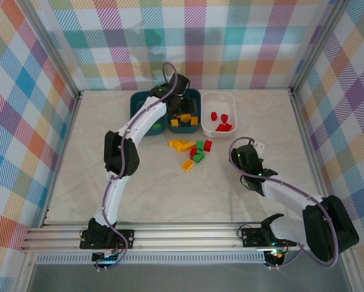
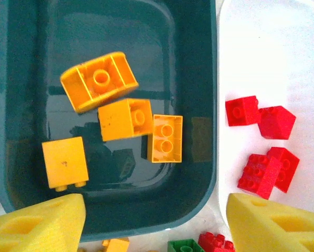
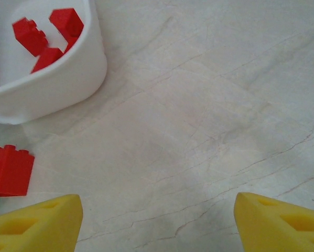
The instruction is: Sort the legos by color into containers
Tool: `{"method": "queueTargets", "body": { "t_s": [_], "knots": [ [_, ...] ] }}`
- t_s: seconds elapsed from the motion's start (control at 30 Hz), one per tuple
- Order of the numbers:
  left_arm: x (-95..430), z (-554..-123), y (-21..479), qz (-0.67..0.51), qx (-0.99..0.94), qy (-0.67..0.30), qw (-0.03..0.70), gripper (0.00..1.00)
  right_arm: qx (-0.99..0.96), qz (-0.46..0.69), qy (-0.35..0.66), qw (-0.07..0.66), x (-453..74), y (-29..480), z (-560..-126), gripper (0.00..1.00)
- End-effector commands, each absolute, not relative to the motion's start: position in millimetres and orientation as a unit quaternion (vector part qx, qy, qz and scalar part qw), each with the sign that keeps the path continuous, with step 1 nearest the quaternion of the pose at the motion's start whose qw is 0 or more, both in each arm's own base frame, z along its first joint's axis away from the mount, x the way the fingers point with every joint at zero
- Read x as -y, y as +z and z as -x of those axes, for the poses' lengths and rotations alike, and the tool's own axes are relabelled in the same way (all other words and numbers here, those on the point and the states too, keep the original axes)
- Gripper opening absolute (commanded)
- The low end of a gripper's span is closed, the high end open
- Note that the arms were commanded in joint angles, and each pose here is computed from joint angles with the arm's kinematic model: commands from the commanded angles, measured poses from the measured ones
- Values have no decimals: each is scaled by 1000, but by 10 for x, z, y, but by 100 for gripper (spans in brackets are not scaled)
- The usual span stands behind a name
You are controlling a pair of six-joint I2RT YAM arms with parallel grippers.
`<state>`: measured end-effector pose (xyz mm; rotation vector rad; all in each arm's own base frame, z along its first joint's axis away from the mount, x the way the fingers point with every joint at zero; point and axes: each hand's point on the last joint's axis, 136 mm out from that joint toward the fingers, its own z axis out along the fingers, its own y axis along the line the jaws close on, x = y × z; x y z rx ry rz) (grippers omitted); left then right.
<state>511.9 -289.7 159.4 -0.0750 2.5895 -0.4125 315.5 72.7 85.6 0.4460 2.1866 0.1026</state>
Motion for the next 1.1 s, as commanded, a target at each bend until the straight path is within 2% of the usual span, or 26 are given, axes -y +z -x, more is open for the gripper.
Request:
{"method": "queueTargets", "body": {
  "t_s": [0.0,0.17,0.37,0.6,0.77,1.07],
  "knots": [
    [2888,-4848,1767,7,-958,-153,241,76,-866,-180,47,464,-791,1059,-3356,76],
    [2733,-4405,1383,29,-975,-103,196,78,-867,-172,84,459,-908,1096,-3351,77],
    [2692,-4067,980,60,-982,-102,147,76,-882,-167,105,429,-1040,973,-3375,76],
    [2526,-3999,693,132,-981,-56,127,72,-890,-160,116,411,-1114,924,-3374,76],
    [2536,-4059,615,173,-973,-67,140,70,-892,-157,122,405,-1144,905,-3365,76],
    [2580,-4110,458,206,-965,-79,141,56,-897,-150,129,396,-1194,880,-3364,76]
  ]
}}
